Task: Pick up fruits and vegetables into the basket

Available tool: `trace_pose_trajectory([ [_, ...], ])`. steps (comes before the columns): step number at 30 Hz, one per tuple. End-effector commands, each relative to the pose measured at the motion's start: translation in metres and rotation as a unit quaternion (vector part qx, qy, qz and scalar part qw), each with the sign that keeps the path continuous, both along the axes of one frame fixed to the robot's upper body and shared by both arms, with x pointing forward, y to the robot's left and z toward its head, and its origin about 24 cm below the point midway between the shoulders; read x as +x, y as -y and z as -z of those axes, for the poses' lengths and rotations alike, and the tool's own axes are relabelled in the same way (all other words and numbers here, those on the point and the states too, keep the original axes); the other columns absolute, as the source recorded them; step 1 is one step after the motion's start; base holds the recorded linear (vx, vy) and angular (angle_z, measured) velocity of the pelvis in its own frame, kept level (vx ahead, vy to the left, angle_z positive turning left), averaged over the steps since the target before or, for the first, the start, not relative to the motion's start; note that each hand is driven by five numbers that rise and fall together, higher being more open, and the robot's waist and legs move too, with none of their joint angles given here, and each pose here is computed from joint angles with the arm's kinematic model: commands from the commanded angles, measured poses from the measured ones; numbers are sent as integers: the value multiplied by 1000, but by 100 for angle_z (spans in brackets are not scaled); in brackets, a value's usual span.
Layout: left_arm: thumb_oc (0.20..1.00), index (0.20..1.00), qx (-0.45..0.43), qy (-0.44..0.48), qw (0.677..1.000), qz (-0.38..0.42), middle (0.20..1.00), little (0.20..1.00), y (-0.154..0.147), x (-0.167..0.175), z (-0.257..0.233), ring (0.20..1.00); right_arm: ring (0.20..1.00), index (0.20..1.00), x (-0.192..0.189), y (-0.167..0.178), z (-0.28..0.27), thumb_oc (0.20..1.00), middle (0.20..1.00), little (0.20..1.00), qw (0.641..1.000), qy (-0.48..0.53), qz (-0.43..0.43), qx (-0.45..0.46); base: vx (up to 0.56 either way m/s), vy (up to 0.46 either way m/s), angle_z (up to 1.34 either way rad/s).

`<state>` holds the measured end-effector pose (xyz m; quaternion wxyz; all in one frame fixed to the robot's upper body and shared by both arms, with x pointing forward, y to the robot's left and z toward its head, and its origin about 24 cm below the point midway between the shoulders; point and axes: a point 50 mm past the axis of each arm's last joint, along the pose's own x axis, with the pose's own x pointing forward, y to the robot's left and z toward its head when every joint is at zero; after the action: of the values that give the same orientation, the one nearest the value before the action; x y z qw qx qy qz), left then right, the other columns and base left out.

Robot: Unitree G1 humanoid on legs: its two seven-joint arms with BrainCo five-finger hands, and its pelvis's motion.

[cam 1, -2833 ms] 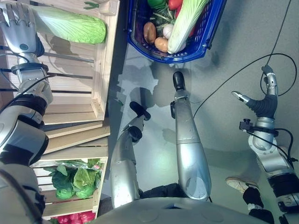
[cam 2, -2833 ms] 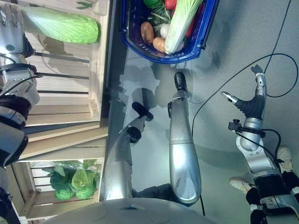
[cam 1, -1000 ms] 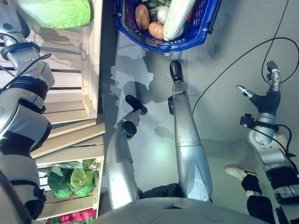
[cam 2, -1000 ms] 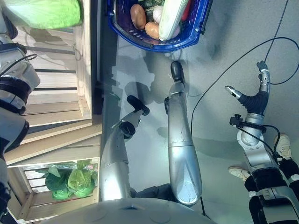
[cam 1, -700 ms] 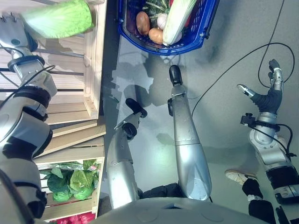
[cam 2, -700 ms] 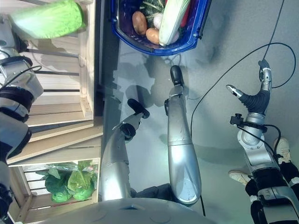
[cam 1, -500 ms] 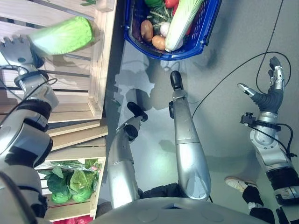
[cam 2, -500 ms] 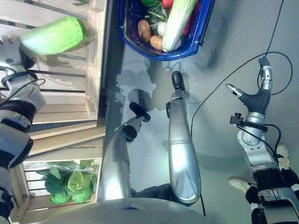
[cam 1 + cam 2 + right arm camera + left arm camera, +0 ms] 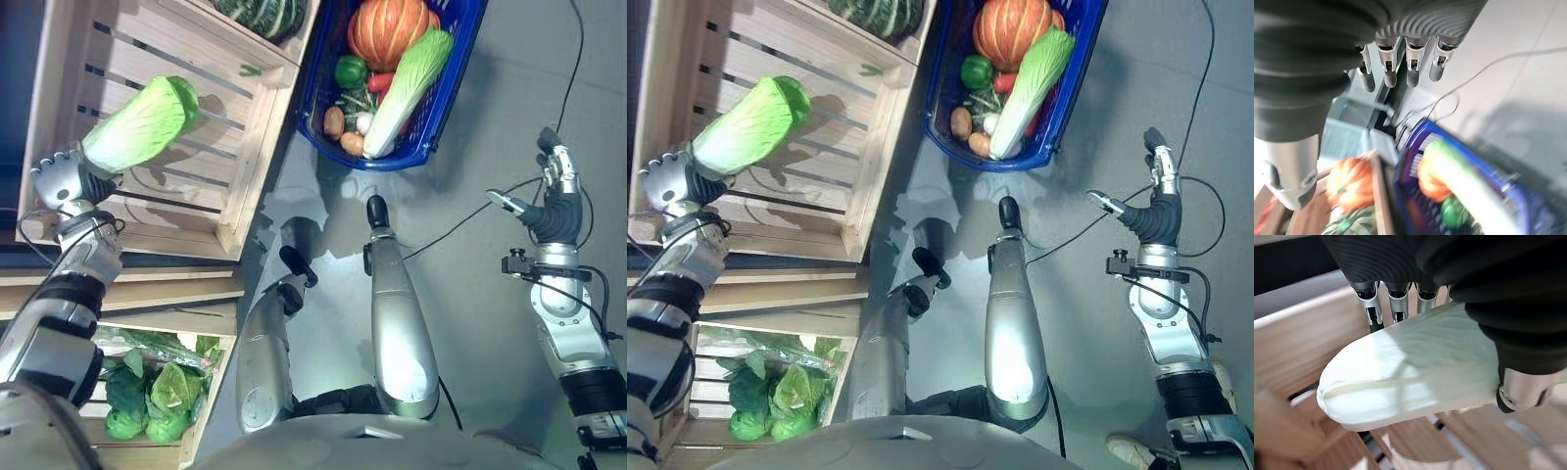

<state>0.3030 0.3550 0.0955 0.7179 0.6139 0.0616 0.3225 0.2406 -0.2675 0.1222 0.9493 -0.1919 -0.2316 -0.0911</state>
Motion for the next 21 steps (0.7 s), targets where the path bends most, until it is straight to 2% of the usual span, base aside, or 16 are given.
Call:
trace_pose_trajectory([
  [1, 200, 200, -12, 72, 997, -35, 200, 200, -37, -26, -24, 200, 1000, 1000, -7, -8, -6, 1000, 1000, 1000, 999, 0, -47, 26, 37, -92, 7],
  [7, 200, 200, -107, 105, 987, 55, 200, 200, -16, -40, -3, 200, 1000, 1000, -9, -24, 7, 1000, 1000, 1000, 987, -62, -139, 47, 27, -96, 9],
  [12, 200, 200, -137, 101, 977, 126, 200, 200, 9, -48, 11, 200, 1000, 1000, -10, -41, 10, 1000, 1000, 1000, 972, -91, -209, 58, 94, -85, 9],
  [13, 200, 200, -151, 96, 970, 164, 200, 200, 25, -50, 16, 200, 1000, 1000, -9, -50, 8, 1000, 1000, 1000, 964, -97, -240, 62, 113, -81, 4],
  [21, 200, 200, -179, 52, 934, 305, 200, 200, 80, -51, 15, 200, 1000, 1000, -7, -94, 14, 1000, 1000, 1000, 923, -160, -334, 104, 145, -84, 15],
])
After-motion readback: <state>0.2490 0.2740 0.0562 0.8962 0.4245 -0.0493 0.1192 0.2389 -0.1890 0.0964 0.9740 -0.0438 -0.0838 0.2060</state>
